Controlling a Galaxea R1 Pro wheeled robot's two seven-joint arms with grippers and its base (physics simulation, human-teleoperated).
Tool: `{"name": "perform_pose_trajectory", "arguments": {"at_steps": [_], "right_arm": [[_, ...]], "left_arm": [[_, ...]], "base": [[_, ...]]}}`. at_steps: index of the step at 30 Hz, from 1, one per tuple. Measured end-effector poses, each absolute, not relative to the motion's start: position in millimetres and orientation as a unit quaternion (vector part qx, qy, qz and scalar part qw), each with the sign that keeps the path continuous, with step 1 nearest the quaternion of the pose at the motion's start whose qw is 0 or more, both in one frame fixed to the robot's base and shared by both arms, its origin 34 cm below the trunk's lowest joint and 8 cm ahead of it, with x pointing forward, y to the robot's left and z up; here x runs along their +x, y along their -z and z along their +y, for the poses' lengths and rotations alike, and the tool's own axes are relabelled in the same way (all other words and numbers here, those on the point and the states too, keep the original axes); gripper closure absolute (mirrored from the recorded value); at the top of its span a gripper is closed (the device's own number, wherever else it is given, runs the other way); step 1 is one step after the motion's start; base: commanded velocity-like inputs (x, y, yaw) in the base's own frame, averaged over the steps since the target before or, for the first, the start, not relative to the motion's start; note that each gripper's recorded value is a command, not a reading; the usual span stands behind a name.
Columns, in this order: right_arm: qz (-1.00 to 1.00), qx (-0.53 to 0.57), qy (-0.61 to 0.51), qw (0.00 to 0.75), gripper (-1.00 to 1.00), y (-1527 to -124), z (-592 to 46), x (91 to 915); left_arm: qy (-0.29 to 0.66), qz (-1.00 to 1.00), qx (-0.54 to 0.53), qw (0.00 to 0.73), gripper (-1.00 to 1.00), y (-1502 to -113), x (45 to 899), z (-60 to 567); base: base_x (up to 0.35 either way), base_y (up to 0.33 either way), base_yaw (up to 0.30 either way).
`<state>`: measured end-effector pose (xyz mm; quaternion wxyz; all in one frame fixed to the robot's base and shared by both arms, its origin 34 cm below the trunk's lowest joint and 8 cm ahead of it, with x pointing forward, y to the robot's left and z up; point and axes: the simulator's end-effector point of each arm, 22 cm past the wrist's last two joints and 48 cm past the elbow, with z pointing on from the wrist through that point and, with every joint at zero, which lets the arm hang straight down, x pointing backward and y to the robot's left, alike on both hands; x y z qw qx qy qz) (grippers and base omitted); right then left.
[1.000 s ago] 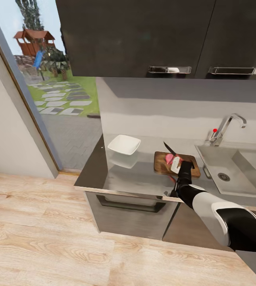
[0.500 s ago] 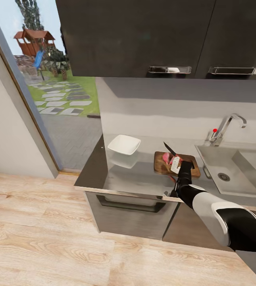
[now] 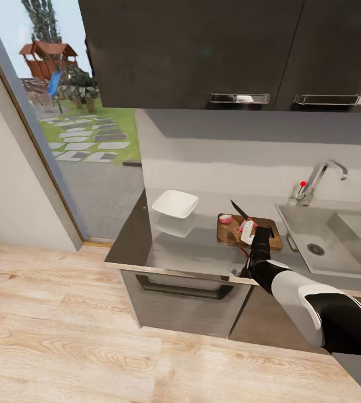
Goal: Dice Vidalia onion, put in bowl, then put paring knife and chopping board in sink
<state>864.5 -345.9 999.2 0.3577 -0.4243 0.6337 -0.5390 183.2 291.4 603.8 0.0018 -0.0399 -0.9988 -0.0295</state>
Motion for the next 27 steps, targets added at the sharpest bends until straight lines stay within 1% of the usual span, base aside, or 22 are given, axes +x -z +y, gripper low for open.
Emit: {"name": "perform_pose_trajectory", "arguments": {"at_steps": [27], "right_arm": [[0.633, -0.425, 0.539, 0.357, 1.0, -999.2, -345.9, 864.5]], "left_arm": [[0.03, -0.999, -0.04, 0.002, -1.0, -603.8, 183.2, 292.3]], "base": [[0.0, 0.0, 0.0]]}}
